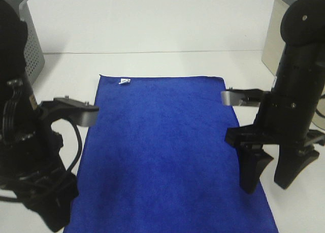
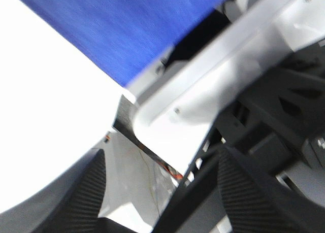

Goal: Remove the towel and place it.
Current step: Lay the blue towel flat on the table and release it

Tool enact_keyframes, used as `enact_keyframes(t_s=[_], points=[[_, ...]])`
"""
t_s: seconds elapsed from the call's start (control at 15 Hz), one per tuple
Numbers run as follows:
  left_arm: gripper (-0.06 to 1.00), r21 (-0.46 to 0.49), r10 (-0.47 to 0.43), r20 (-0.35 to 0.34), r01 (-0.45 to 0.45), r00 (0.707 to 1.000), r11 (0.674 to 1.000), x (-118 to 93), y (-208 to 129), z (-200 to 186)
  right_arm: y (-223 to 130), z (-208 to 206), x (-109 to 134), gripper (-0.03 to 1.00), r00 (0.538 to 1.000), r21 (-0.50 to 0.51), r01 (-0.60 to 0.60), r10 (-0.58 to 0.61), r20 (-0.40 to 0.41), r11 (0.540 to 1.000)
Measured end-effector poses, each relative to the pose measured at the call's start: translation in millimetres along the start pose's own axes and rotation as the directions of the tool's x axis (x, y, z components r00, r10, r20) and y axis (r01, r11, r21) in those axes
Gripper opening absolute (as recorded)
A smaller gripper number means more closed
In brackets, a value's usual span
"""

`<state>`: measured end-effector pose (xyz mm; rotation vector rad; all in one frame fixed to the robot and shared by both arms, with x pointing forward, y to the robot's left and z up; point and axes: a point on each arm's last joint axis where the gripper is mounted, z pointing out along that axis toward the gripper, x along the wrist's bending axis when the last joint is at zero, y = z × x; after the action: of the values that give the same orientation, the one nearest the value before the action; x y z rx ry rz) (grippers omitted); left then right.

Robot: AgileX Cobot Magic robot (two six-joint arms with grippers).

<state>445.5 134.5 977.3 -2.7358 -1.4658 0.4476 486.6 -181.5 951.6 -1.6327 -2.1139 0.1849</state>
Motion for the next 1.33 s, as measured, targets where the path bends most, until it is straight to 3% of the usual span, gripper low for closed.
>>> enact_keyframes(t_s=[0.2, 0.33, 0.6, 0.67, 0.8, 1.0, 1.2, 1.33], points=[[0.61, -0.132, -0.106, -0.041, 0.1, 0.994, 0.986, 32, 16, -35, 21, -52, 1, 0.69, 0.986, -0.191, 0.014, 0.018, 0.164, 0.982], [0.61, -0.243, -0.205, -0.052, 0.186, 0.977, 0.952, 67, 22, -63, 33, -90, 4, 0.69, 0.972, -0.321, 0.055, 0.022, 0.234, 0.946], [0.61, -0.365, -0.334, -0.053, 0.293, 0.941, 0.884, 120, 24, -97, 65, -139, -13, 0.68, 0.982, -0.471, 0.033, 0.06, 0.18, 0.881], [0.61, -0.401, -0.379, -0.047, 0.33, 0.924, 0.855, 147, 34, -105, 83, -160, -28, 0.68, 0.988, -0.531, 0.03, 0.057, 0.146, 0.847], [0.61, -0.422, -0.408, -0.05, 0.351, 0.912, 0.836, 170, 49, -109, 91, -169, -30, 0.68, 0.985, -0.555, 0.042, 0.058, 0.161, 0.831], [0.61, -0.468, -0.415, -0.068, 0.338, 0.907, 0.817, 179, 59, -111, 91, -173, -31, 0.68, 0.982, -0.567, 0.038, 0.073, 0.172, 0.823], [0.66, -0.526, -0.442, -0.04, 0.357, 0.896, 0.772, 183, 70, -115, 95, -169, -32, 0.8, 0.984, -0.563, 0.013, 0.088, 0.152, 0.827], [0.69, -0.521, -0.445, -0.009, 0.375, 0.896, 0.767, 190, 84, -111, 102, -162, -33, 0.83, 0.987, -0.544, 0.012, 0.079, 0.143, 0.839]])
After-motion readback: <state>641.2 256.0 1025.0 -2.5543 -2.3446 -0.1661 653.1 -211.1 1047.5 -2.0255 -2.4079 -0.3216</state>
